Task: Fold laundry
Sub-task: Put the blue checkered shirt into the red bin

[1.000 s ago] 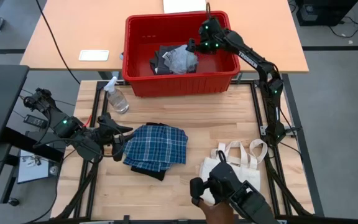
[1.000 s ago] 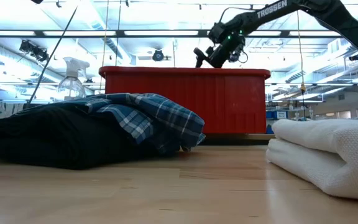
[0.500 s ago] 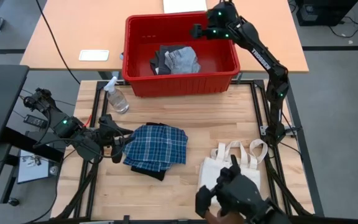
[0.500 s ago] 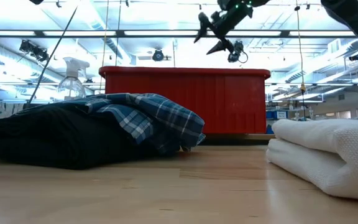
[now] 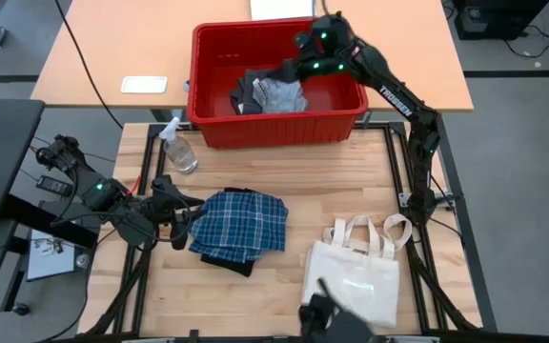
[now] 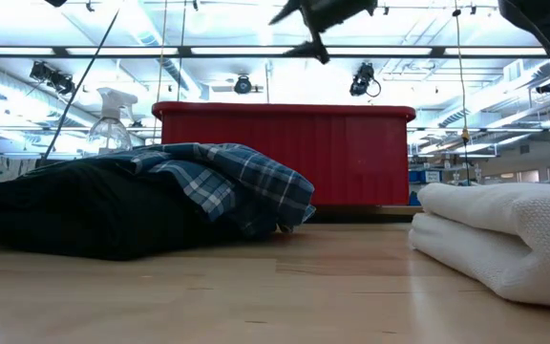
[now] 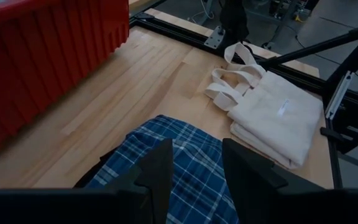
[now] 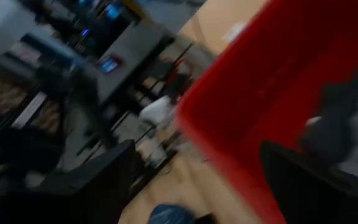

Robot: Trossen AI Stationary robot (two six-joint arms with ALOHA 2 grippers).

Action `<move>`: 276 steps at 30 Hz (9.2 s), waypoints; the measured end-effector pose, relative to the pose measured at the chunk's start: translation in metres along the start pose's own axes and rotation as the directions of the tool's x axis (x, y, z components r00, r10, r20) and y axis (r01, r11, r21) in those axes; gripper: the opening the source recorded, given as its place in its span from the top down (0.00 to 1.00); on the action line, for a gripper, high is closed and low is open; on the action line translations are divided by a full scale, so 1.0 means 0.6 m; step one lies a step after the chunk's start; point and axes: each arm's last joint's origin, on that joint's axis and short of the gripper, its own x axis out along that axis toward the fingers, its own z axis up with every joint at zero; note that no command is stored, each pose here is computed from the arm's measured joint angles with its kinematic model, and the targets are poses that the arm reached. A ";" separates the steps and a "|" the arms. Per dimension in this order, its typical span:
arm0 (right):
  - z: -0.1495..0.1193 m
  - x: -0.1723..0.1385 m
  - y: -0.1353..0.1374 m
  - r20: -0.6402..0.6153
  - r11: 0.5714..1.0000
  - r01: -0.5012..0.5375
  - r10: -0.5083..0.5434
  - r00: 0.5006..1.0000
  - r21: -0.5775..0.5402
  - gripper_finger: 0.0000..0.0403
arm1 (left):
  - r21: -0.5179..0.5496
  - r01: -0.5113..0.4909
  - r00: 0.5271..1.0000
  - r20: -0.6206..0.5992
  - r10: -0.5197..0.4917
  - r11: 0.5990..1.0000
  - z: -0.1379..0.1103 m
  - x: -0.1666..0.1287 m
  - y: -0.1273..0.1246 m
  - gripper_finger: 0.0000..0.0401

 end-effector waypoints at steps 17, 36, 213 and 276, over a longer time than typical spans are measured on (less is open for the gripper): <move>-0.104 0.057 0.117 -0.250 0.994 -0.112 0.107 0.962 -0.008 0.14 | 0.007 -0.005 1.000 -0.004 0.005 1.000 -0.001 0.000 0.001 0.64; -0.222 0.079 0.192 -0.470 0.977 -0.079 -0.023 0.882 -0.196 0.14 | 0.037 -0.031 0.999 -0.013 0.031 0.999 -0.004 0.000 0.005 0.64; -0.109 0.045 -0.072 0.233 0.837 -0.478 0.425 0.875 0.267 0.88 | -0.417 0.335 0.928 0.299 -0.221 0.845 -0.145 0.136 0.143 0.92; 0.022 0.014 -0.275 0.349 0.918 0.239 -0.347 0.870 0.316 0.33 | -0.486 0.130 0.990 0.104 -0.090 0.864 -0.181 0.146 0.159 0.92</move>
